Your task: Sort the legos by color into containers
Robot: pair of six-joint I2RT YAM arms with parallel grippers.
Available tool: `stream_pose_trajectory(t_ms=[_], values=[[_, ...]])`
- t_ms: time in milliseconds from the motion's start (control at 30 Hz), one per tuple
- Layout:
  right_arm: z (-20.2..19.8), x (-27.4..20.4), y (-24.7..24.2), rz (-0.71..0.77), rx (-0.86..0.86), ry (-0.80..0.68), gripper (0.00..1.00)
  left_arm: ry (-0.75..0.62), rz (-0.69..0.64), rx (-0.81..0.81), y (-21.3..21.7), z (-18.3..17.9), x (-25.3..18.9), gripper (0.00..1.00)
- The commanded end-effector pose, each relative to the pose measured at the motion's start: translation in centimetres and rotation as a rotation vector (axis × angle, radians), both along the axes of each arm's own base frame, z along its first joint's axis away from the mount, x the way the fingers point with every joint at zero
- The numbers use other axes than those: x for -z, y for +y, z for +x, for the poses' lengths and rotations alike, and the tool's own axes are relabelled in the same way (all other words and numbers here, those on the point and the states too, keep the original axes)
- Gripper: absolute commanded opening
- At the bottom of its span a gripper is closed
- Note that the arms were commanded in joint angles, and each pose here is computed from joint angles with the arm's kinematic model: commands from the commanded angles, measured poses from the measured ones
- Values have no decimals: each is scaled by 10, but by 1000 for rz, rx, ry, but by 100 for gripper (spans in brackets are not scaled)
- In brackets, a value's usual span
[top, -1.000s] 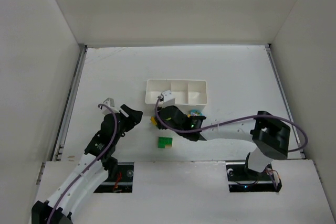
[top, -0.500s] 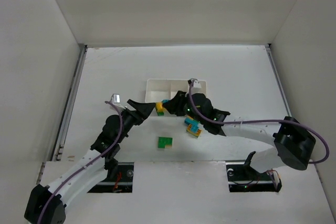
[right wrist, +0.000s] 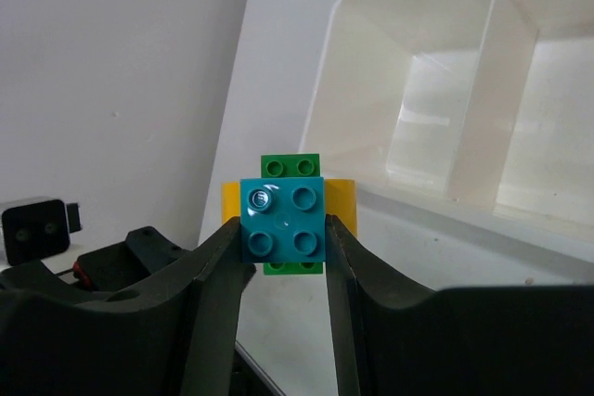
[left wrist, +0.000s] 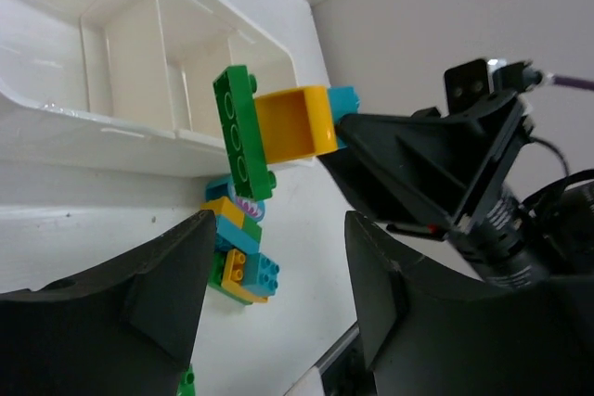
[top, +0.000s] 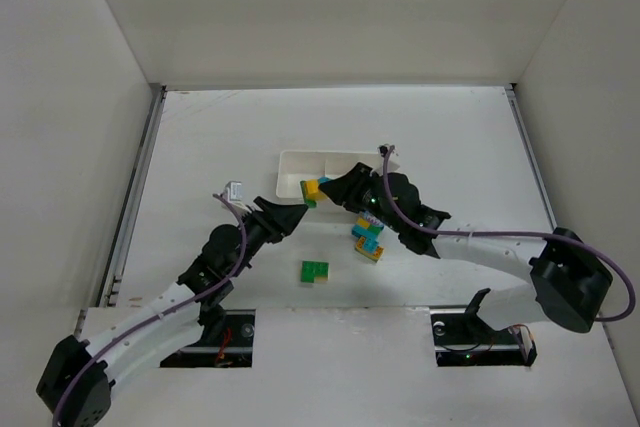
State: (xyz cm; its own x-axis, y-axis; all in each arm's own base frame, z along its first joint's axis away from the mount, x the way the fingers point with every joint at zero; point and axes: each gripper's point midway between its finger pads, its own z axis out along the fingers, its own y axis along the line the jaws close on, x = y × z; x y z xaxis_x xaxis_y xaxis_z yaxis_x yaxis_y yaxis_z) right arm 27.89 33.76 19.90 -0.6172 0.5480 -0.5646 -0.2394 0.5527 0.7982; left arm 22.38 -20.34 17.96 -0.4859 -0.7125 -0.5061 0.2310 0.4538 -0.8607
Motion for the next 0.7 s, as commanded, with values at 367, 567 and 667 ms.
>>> stream_pose_trajectory(t_ms=[367,567,667], values=[[-6,-36,-5,118,-1,-53,26,-143,193,-1,-26,10,-22,46],[-9,-28,-9,120,0,-34,26,-172,251,-11,-30,14,-22,35],[-11,-31,-12,128,0,-37,26,-176,282,-7,-33,16,-20,30]])
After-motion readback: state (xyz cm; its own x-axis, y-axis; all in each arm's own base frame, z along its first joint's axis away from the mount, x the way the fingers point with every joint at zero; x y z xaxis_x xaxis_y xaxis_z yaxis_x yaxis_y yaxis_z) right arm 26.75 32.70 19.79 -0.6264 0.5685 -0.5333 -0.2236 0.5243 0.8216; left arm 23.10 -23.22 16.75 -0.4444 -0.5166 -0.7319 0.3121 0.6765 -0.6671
